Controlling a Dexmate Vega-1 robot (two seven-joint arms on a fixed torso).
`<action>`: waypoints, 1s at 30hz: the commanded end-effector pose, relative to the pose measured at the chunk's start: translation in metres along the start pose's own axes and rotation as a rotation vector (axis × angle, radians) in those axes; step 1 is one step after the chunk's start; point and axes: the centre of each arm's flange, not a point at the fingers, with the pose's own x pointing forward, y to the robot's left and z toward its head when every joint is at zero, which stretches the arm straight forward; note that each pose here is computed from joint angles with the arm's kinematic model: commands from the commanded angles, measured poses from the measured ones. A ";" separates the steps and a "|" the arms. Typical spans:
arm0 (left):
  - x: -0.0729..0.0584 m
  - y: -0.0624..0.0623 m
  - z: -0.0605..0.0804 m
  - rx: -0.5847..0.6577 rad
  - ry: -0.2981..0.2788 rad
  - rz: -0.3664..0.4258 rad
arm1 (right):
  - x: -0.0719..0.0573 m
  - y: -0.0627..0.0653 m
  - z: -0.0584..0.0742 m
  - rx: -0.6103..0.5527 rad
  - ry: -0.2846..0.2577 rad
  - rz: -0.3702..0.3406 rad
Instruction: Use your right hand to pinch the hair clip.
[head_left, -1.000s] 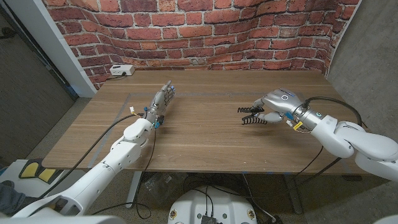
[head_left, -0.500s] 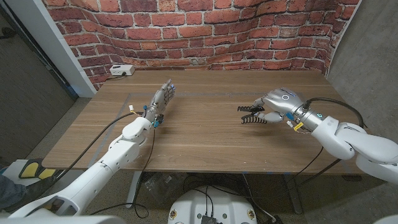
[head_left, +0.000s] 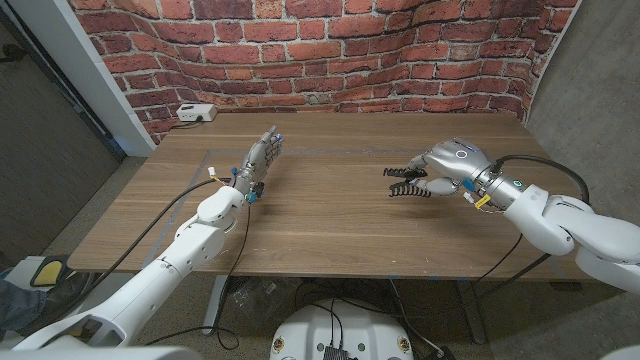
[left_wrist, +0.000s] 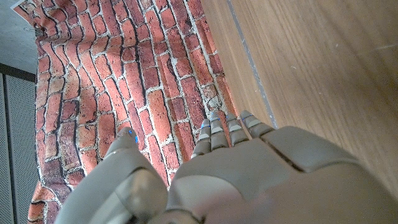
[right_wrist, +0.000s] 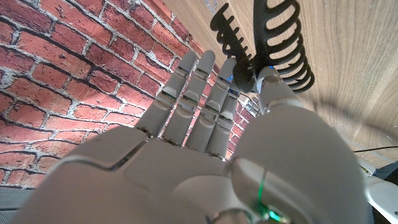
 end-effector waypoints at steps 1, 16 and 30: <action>0.001 -0.007 0.000 -0.001 -0.001 -0.001 | -0.005 0.001 -0.004 -0.003 0.002 0.008; -0.003 -0.008 -0.001 -0.003 0.005 0.005 | -0.008 0.004 -0.003 -0.017 0.009 0.005; -0.006 -0.007 -0.001 0.001 0.005 0.004 | -0.005 0.006 0.002 -0.029 0.019 0.017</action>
